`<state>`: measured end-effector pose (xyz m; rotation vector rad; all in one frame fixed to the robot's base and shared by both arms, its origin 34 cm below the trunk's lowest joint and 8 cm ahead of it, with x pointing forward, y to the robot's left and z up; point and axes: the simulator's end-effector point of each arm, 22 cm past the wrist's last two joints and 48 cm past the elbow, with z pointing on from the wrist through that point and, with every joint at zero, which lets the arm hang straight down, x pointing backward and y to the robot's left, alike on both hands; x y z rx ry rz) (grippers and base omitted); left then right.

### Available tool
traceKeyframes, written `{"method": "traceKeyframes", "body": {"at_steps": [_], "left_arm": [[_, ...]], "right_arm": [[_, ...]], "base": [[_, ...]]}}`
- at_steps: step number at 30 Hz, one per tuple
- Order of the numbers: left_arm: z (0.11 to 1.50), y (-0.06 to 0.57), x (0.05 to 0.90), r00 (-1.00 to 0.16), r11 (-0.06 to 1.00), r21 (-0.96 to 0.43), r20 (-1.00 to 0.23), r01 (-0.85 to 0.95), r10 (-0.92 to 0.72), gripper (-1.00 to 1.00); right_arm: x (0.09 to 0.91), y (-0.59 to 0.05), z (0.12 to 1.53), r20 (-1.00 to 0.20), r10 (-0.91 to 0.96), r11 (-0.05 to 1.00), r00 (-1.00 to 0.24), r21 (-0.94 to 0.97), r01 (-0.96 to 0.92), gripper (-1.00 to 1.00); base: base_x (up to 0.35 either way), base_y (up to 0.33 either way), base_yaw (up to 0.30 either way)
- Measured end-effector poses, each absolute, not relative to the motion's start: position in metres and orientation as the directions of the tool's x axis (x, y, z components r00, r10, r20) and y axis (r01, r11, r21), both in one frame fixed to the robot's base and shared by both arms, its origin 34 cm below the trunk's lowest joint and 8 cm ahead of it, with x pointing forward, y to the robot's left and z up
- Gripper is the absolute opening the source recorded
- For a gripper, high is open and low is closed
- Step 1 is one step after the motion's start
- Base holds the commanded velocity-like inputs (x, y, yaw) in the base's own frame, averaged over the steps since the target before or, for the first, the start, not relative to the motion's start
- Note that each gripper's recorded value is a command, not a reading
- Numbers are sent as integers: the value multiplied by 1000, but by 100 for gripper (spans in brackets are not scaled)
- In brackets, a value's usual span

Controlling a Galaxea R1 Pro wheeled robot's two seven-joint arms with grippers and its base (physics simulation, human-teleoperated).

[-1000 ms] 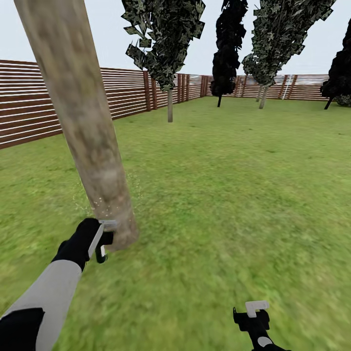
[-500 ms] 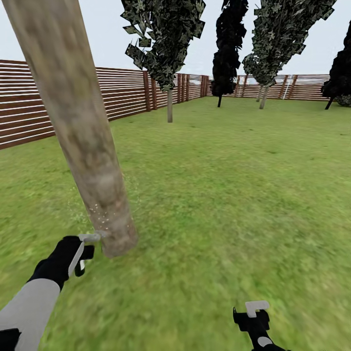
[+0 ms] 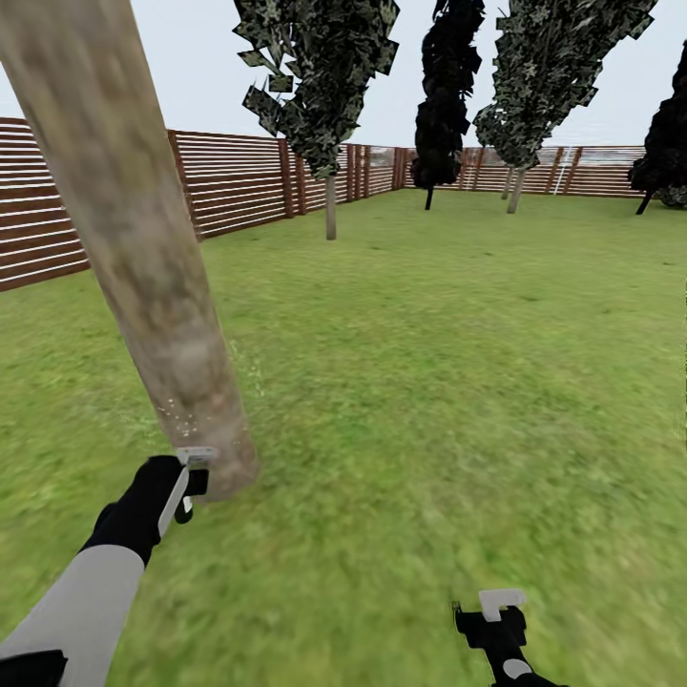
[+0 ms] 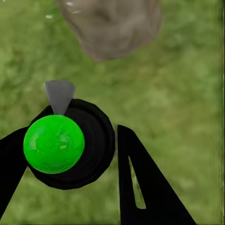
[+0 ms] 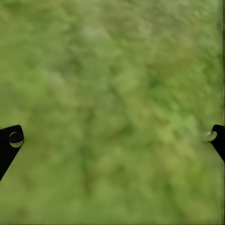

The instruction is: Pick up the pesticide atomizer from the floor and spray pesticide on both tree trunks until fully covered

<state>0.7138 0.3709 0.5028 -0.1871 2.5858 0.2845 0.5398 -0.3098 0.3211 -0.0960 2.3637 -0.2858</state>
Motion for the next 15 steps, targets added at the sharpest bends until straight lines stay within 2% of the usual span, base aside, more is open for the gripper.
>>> {"method": "traceKeyframes", "body": {"at_steps": [6, 15], "left_arm": [[503, 372, 713, -852, 968, 167, -519, -189, -76, -100], [502, 375, 712, -853, 967, 172, -516, -190, -76, -100]], "right_arm": [[540, -309, 321, -674, -152, 973, -723, -232, 12, 100], [540, -308, 321, -675, -152, 973, -722, -231, 11, 100]], "base": [[0, -276, 30], [8, -276, 258]]}}
